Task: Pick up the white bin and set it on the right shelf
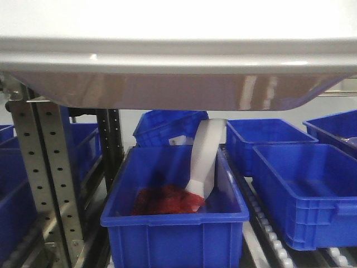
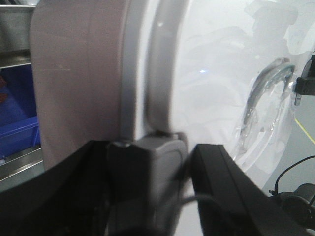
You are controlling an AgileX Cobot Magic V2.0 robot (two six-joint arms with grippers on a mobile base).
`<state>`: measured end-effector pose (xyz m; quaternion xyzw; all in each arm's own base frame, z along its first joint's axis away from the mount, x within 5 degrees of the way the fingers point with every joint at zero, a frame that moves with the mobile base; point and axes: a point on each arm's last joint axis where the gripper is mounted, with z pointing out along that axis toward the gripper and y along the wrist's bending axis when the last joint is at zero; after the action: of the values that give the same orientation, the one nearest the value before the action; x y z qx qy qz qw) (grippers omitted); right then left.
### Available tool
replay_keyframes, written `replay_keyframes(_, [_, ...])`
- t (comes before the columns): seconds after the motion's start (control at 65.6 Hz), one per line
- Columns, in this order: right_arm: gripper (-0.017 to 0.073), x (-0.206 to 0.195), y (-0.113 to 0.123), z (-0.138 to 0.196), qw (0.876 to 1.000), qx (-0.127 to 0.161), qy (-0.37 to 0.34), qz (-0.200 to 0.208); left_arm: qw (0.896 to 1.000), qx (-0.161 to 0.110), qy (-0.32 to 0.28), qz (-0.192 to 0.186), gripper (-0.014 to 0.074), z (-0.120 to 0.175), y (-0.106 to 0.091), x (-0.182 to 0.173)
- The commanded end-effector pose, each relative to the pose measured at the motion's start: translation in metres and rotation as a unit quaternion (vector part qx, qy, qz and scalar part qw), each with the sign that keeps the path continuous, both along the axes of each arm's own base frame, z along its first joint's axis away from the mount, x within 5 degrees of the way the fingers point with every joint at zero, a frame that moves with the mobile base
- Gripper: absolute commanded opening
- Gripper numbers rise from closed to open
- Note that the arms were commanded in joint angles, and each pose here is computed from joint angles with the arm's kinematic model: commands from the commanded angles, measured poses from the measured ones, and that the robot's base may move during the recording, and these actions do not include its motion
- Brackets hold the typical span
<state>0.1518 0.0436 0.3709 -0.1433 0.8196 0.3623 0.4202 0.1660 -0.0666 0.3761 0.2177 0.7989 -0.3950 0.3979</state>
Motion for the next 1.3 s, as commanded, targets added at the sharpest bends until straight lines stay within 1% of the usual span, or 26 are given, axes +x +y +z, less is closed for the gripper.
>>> replay_keyframes(0.0, [0.034, -0.0135, 0.0126, 0.0205, 0.995, 0.069, -0.021, 0.066, 0.996, -0.072, -0.023, -0.048, 0.0208, 0.0234, -0.0103, -0.0129])
replay_keyframes(1.28, [0.034, -0.0135, 0.0126, 0.0205, 0.995, 0.069, -0.021, 0.066, 0.996, -0.072, -0.023, -0.048, 0.0208, 0.0234, -0.0103, -0.0129])
